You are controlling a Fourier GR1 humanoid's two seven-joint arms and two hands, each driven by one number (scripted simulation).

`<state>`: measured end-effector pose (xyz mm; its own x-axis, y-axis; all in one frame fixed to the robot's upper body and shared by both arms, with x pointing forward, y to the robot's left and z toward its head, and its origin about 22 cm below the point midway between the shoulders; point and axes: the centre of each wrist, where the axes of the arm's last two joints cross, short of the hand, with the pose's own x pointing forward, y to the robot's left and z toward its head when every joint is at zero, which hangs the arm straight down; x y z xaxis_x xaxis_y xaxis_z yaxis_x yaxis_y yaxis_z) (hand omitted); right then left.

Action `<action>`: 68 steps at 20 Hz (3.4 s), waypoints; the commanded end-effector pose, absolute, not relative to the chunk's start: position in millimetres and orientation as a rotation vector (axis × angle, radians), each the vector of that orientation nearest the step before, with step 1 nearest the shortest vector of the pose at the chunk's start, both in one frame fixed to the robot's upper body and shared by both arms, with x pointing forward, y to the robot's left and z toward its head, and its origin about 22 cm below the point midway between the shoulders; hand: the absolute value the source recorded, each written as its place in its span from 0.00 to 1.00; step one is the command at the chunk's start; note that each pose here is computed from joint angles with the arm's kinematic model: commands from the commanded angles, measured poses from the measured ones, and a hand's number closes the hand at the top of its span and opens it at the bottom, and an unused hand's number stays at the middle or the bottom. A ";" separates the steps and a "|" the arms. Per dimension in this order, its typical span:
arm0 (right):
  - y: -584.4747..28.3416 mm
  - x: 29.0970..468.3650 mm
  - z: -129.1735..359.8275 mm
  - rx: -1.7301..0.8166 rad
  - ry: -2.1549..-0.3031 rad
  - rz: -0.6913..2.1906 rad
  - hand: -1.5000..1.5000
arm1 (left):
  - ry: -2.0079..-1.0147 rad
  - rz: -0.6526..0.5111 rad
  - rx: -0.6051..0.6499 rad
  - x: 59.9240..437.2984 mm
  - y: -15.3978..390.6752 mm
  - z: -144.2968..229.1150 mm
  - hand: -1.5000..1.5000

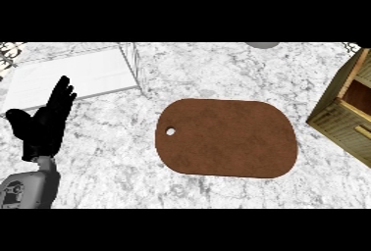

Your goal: Pick the tomato from the cutting board and place it in the basket

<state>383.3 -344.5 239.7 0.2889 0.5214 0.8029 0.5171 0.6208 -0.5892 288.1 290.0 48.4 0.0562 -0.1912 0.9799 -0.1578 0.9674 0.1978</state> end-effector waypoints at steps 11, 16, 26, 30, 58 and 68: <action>-386.4 380.0 239.1 -1.599 -1.247 0.740 1.00 | -1.526 -0.037 0.252 298.9 290.6 43.7 0.50; -373.6 403.9 238.5 -1.611 -1.243 0.724 1.00 | -1.518 -0.034 0.281 280.1 289.2 39.4 0.50; -393.5 416.6 250.2 -1.454 -0.995 0.785 1.00 | -1.519 -0.043 0.254 294.6 291.5 58.0 0.50; -387.4 420.9 231.0 -1.446 -0.978 0.820 1.00 | -1.532 -0.031 0.288 289.1 290.0 47.7 0.50; -449.2 402.5 186.4 -1.401 -0.821 0.876 1.00 | -1.522 -0.046 0.278 289.8 284.8 51.9 0.50; -446.2 403.4 175.5 -1.312 -0.716 0.826 1.00 | -1.523 -0.031 0.280 288.3 276.2 35.8 0.50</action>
<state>408.4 -437.6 174.1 0.4954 0.8687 -0.0032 -0.0720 0.0375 -0.9967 294.1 281.3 48.7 0.0531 -0.1919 0.9800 -0.1474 0.9691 0.1978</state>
